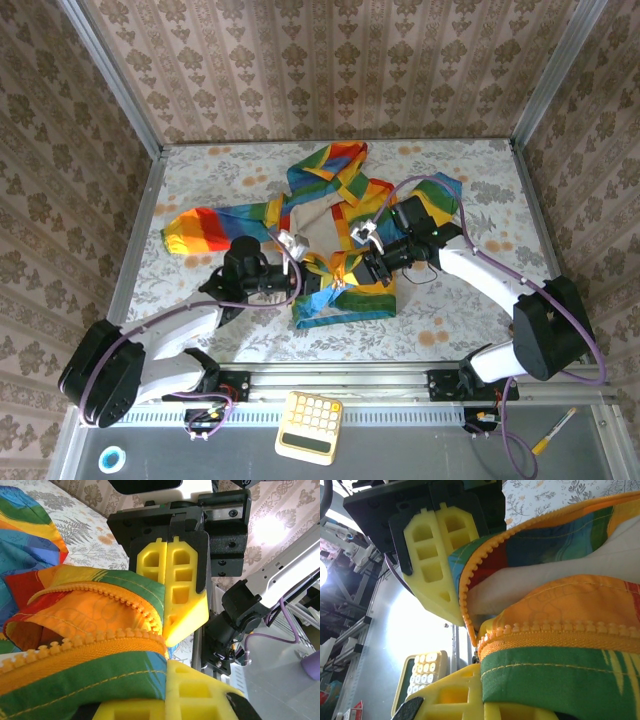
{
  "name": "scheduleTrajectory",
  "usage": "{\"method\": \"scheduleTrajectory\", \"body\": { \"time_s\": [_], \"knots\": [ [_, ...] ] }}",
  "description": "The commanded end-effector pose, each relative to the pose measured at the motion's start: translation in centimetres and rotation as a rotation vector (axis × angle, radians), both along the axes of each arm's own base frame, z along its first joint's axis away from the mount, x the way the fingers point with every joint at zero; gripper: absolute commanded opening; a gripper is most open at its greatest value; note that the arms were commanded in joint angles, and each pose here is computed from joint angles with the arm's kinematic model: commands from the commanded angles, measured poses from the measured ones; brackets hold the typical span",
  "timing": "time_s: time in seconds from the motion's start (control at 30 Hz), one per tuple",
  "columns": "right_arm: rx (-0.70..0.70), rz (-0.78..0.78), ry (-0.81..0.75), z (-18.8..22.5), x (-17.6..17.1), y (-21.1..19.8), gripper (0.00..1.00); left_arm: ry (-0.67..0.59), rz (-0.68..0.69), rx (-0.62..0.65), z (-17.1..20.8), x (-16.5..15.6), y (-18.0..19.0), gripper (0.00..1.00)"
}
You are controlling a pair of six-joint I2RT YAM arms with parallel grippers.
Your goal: Zip up the jacket
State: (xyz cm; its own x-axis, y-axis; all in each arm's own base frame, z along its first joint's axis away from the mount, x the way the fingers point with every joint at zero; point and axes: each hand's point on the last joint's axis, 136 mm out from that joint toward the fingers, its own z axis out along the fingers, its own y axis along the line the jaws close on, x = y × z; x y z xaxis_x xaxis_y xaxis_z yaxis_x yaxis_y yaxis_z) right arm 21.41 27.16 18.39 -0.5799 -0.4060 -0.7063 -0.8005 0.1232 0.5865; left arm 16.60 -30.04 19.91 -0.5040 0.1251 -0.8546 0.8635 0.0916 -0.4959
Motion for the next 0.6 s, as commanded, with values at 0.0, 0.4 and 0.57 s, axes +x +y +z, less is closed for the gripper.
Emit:
{"method": "scheduleTrajectory", "body": {
  "time_s": [0.0,0.4,0.57],
  "knots": [
    [0.038,0.048,-0.029,1.0,-1.0,0.2,0.0,-0.086,-0.02,-0.059,2.3,-0.2,0.3,0.0],
    [0.043,0.048,-0.056,1.2,-0.9,0.4,0.0,-0.064,-0.05,-0.051,1.7,-0.7,0.3,0.0],
    [0.071,0.052,-0.091,2.3,-1.2,0.3,0.0,-0.055,-0.057,-0.045,1.2,-1.0,0.4,0.0]
  ]
}}
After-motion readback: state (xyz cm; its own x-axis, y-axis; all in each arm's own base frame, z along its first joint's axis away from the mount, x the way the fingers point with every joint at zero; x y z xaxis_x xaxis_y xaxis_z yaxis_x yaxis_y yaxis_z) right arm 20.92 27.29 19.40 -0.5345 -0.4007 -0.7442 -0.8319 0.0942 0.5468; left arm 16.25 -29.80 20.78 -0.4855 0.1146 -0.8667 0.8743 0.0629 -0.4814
